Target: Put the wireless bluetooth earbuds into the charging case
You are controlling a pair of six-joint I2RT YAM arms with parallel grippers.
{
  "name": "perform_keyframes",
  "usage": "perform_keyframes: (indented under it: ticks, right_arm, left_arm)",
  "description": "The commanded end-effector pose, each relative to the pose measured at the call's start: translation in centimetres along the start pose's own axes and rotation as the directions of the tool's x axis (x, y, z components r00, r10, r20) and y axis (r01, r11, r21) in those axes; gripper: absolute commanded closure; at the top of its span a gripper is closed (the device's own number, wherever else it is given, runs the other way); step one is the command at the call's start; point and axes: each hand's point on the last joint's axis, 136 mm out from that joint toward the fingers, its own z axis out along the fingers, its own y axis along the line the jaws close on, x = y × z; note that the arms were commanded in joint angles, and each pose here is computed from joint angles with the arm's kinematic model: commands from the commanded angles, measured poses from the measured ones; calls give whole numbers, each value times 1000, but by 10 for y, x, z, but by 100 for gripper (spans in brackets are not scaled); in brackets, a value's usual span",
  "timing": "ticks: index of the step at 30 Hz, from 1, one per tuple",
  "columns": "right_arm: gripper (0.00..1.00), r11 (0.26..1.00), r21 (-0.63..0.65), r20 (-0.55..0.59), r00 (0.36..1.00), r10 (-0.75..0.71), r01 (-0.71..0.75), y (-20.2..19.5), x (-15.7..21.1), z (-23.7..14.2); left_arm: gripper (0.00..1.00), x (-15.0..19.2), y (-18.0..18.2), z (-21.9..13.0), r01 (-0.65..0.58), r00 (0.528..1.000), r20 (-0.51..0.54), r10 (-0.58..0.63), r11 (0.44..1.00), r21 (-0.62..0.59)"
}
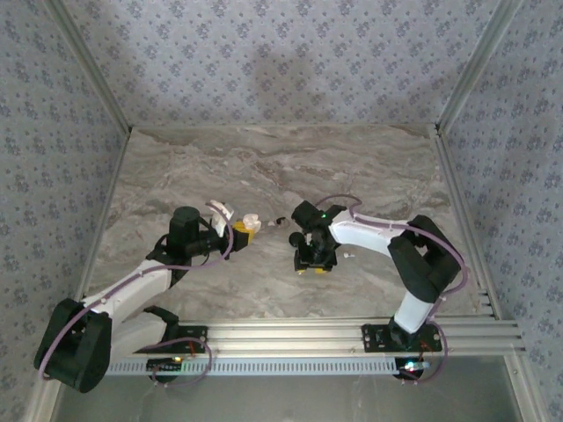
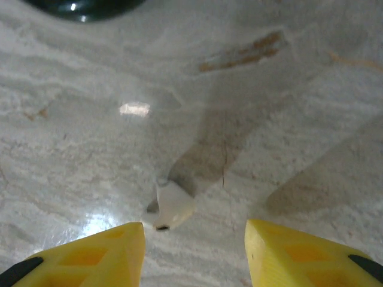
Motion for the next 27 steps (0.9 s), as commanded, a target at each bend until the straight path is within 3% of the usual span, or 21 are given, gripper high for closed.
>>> perform_keyframes:
  ticks: [1,12,27]
  right_arm:
    - [51,1000,-11,7,1000,-10,10,4,-9,4]
    - [59,997,-41,37,997,-64,66,13,-24,8]
    - [61,993,-79,92,993,-77,85,25,-36,2]
  left_arm:
    - [93,-3,-1,-3,-14,1000,12,14,1000,2]
    - [93,-3,0,-3,-14,1000,10,14,1000,-1]
    - [93,-3,0,-3,-12,1000,9,12,1000,-2]
